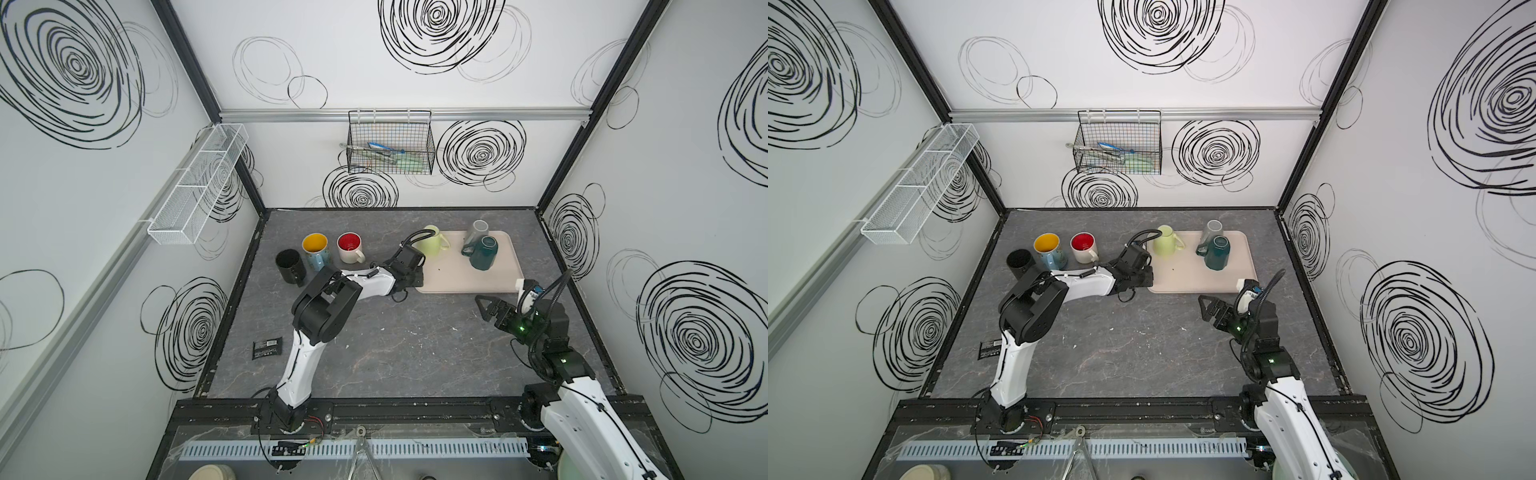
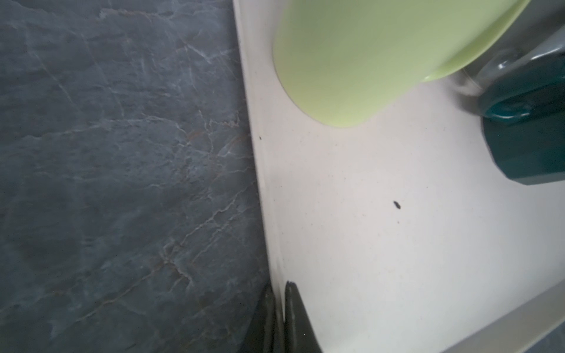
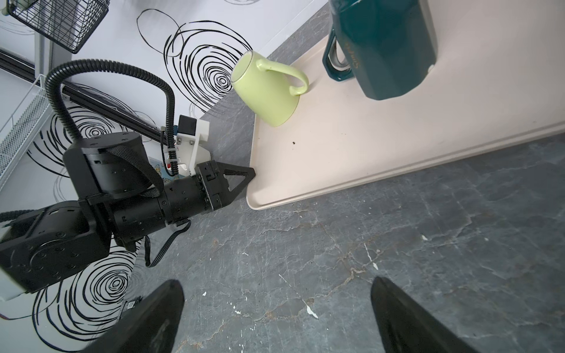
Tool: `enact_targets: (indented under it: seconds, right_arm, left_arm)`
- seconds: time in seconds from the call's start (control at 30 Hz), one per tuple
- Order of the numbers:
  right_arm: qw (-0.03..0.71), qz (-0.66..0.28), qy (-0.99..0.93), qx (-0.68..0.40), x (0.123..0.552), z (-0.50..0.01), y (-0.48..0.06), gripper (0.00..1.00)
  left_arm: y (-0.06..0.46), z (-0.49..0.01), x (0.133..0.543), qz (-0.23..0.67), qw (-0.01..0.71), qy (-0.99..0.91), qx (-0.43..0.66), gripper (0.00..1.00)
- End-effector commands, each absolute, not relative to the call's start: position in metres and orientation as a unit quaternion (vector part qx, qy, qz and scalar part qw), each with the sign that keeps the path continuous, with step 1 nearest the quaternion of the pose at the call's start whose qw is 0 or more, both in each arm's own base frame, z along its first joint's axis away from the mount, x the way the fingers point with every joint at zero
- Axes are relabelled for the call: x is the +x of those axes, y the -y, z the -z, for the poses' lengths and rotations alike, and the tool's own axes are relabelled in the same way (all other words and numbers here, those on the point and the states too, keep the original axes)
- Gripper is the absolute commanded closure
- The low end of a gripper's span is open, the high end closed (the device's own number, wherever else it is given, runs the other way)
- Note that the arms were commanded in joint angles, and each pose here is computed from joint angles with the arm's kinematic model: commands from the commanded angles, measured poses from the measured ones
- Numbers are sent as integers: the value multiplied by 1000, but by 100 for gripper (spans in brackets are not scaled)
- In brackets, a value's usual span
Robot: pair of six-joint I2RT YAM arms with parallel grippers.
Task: Turn the mug right side up
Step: Move the tray to the center of the table.
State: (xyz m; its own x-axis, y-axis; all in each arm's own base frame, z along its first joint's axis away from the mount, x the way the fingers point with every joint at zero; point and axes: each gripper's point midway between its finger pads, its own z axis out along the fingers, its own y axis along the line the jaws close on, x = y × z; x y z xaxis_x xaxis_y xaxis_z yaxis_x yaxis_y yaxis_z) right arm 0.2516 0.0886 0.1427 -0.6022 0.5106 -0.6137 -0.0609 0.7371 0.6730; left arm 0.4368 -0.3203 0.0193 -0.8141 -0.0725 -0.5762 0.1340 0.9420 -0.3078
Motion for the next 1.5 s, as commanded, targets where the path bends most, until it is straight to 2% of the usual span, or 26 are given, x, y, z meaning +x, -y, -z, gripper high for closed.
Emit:
enact_targets:
  seconds: [0.0,0.3,0.97,1.07,1.27,1.47]
  right_arm:
    - [438,-339,-821,138,256,-151,-87,0]
    - [438,-333,-823,144,256,-145,-85,0]
    - [433,-334,-826,137,259,-135,-87,0]
    - [433,-320,-830,142,262,-137,-83,0]
    - [419,-313,-841,141,265,-134,-84,0]
    - [411,-329,-839,139,264,-132,-89,0]
  left_arm:
    - [269,32,403,57,227,-971,37,90]
    - [229,36,386,21,215,-976,32,94]
    - [147,38,318,-31,186,-982,15,96]
    - [136,37,310,-16,192,-981,-4,95]
    - [111,32,301,-26,187,-982,-21,95]
    - [109,19,300,-17,198,-980,-33,96]
